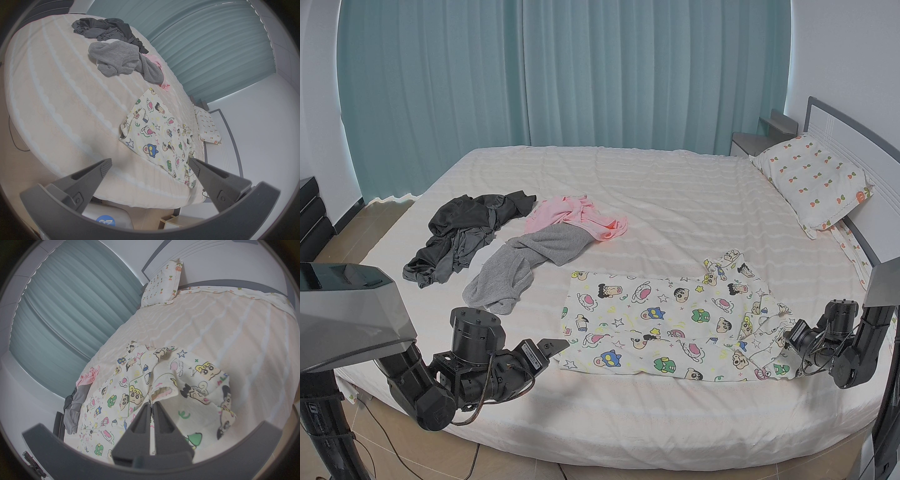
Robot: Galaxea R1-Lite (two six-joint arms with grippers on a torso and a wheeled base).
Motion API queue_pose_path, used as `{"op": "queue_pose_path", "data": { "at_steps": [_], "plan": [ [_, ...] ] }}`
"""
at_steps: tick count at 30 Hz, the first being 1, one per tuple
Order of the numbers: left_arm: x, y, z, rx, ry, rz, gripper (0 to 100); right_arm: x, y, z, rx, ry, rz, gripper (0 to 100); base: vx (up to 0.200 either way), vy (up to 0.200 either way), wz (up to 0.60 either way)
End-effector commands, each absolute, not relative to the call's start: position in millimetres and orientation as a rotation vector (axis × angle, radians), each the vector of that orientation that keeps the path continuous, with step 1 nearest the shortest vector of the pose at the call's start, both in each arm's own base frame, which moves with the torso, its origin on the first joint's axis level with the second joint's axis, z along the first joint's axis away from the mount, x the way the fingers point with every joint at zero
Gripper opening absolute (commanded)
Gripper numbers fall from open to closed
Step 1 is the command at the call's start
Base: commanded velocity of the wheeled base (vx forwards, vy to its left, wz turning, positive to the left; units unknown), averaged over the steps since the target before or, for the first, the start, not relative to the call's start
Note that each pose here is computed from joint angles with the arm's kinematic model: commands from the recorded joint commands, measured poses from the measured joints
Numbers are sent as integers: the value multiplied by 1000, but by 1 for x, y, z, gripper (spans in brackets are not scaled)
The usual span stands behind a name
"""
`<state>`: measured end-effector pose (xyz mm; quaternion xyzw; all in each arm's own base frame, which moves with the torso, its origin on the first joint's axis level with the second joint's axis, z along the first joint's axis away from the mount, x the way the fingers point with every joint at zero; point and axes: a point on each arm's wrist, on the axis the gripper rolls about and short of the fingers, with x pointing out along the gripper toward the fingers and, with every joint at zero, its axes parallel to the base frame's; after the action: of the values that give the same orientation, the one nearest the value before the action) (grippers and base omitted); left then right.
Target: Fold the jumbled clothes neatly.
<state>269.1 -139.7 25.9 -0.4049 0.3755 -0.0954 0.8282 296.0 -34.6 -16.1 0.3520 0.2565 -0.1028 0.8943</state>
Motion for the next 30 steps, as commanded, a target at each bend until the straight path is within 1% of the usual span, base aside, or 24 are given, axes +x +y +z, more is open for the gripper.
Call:
{"op": "queue_pose_path", "data": {
  "at_steps": [1,7,11,17,24,25,27,30],
  "plan": [
    [268,-140,26,-860,797,-203,100,284,-31,-8,723,534,-223,0,0,0,0],
    [268,-140,26,-858,800,-205,100,262,-28,-10,730,584,-241,0,0,0,0],
    [268,-140,26,-858,800,-205,100,257,-25,-14,728,594,-241,0,0,0,0],
    [267,-140,26,-857,803,-205,100,245,-21,-31,717,620,-260,0,0,0,0],
    [267,-140,26,-857,802,-206,100,236,-19,-37,721,664,-271,0,0,0,0],
    [267,-140,26,-857,802,-206,100,233,-19,-37,718,675,-274,100,0,0,0],
    [267,-140,26,-857,802,-206,100,229,-18,-35,713,685,-269,100,0,0,0],
    [267,-140,26,-859,802,-205,100,230,-19,-26,716,649,-258,100,0,0,0]
  ]
}}
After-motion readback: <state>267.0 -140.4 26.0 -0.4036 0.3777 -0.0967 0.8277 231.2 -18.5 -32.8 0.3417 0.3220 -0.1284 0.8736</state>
